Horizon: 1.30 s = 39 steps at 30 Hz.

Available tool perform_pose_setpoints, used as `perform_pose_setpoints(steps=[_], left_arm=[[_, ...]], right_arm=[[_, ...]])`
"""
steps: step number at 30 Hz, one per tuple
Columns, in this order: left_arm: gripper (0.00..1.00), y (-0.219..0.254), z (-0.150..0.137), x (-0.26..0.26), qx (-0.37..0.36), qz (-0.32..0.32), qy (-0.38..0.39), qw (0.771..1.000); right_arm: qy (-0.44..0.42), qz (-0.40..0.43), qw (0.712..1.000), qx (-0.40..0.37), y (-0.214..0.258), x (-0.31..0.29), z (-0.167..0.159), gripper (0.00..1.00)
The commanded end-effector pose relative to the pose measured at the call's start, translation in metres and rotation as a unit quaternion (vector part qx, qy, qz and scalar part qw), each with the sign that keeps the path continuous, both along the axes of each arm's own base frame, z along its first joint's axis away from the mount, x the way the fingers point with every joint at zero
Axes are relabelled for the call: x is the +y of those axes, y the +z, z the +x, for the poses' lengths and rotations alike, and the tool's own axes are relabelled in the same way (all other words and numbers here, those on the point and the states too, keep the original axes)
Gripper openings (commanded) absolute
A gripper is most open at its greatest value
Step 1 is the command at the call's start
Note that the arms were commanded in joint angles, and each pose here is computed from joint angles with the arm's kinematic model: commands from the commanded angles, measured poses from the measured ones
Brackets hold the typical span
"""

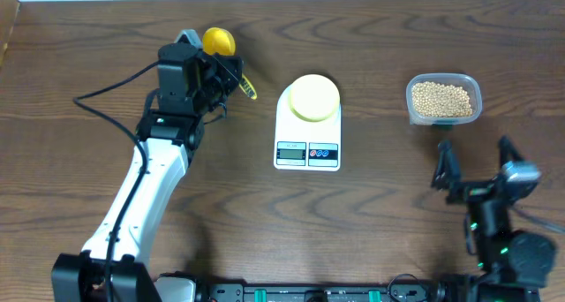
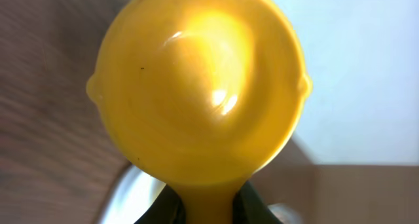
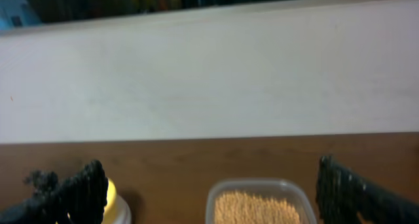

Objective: Scoop item into bowl and weigh 50g on scale
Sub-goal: 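Lift the yellow scoop with the left gripper and raise it, then bring the right gripper to the scoop handle and grasp it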

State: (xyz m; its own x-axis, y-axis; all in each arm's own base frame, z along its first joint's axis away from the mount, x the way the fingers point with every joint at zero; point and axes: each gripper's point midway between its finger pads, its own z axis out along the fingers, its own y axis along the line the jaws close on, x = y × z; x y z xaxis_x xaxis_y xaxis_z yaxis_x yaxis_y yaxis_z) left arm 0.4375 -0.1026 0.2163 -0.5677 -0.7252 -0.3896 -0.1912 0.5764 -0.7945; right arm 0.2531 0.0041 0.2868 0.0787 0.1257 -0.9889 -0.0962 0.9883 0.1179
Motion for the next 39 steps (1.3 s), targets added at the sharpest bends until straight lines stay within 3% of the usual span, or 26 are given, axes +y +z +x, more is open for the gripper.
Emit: perform_pose_setpoints(steps=[1, 6, 13, 18, 21, 24, 32, 39], left_arm=[[0.08, 0.025, 0.002, 0.005, 0.027, -0.145, 0.070, 0.987], [0.08, 0.038, -0.002, -0.012, 0.075, -0.275, 0.073, 0.956], [0.08, 0.041, -0.014, -0.031, 0.099, -0.298, 0.016, 0.949], [0.08, 0.039, -0.011, -0.027, 0.098, -0.293, 0.030, 0.951], [0.08, 0.037, -0.007, -0.020, 0.090, -0.287, 0.052, 0.952], [0.08, 0.034, -0.001, -0.009, 0.081, -0.277, 0.088, 0.953], [0.08, 0.029, 0.008, 0.016, 0.062, -0.257, 0.161, 0.951], [0.08, 0.020, 0.009, 0.020, 0.071, -0.250, 0.174, 0.950]], right_arm=[[0.019, 0.016, 0.999, 0.026, 0.036, 0.004, 0.020, 0.99], [0.104, 0.029, 0.988, 0.108, 0.056, 0.027, 0.065, 0.99], [0.301, 0.062, 0.936, 0.172, 0.053, 0.079, 0.104, 0.99], [0.373, 0.126, 0.896, 0.204, 0.035, 0.096, 0.116, 0.99], [0.379, 0.160, 0.884, 0.222, 0.025, 0.099, 0.129, 0.96], [0.377, 0.160, 0.884, 0.226, 0.013, 0.108, 0.143, 0.83], [0.294, 0.156, 0.916, 0.224, -0.010, 0.127, 0.184, 0.82], [0.281, 0.134, 0.931, 0.192, -0.007, 0.170, 0.192, 0.82]])
